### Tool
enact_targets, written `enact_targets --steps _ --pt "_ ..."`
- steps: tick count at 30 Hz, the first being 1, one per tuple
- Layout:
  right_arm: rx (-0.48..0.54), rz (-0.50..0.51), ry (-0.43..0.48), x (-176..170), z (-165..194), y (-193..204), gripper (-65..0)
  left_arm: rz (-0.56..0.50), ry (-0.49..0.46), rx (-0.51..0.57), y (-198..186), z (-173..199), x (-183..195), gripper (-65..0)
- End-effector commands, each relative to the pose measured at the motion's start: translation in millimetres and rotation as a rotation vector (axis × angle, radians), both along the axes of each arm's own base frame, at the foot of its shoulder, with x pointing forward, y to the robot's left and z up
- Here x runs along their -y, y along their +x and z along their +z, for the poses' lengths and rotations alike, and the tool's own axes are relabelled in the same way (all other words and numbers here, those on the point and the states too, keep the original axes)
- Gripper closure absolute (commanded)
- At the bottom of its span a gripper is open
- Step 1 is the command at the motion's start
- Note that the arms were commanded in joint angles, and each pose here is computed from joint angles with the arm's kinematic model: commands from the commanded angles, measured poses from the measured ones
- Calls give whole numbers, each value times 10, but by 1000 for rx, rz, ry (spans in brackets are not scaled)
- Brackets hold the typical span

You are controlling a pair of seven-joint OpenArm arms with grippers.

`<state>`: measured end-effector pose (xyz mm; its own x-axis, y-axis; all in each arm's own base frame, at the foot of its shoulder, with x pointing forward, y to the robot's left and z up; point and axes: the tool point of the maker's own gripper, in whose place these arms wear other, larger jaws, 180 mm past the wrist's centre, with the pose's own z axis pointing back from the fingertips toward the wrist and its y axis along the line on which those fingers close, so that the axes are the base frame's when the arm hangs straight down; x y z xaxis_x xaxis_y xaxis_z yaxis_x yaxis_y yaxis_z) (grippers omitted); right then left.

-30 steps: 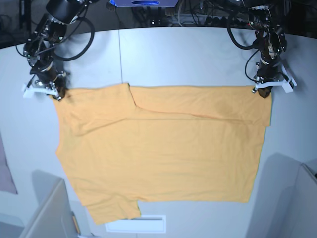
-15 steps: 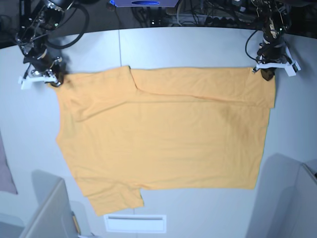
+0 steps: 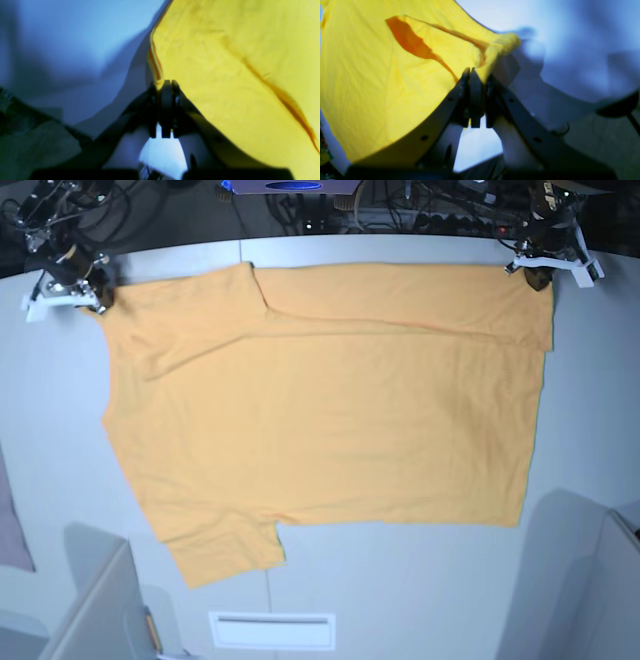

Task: Fold the T-shirt properly
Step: 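Drag the shirt toward the robot with both grippers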

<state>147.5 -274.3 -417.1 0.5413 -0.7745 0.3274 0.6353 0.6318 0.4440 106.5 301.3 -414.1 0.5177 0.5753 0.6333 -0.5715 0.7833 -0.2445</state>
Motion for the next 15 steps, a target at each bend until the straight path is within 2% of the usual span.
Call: enact_targets --steps 1,5,15 --pt "20 0 -22 69 77 11 0 -4 24 9 -19 67 -49 0" --pt "-13 4 -5 54 45 -88 0 -2 22 -18 -131 35 -47 0" --pt "-29 5 -4 58 31 -139 0 -2 19 -19 -138 30 -37 0"
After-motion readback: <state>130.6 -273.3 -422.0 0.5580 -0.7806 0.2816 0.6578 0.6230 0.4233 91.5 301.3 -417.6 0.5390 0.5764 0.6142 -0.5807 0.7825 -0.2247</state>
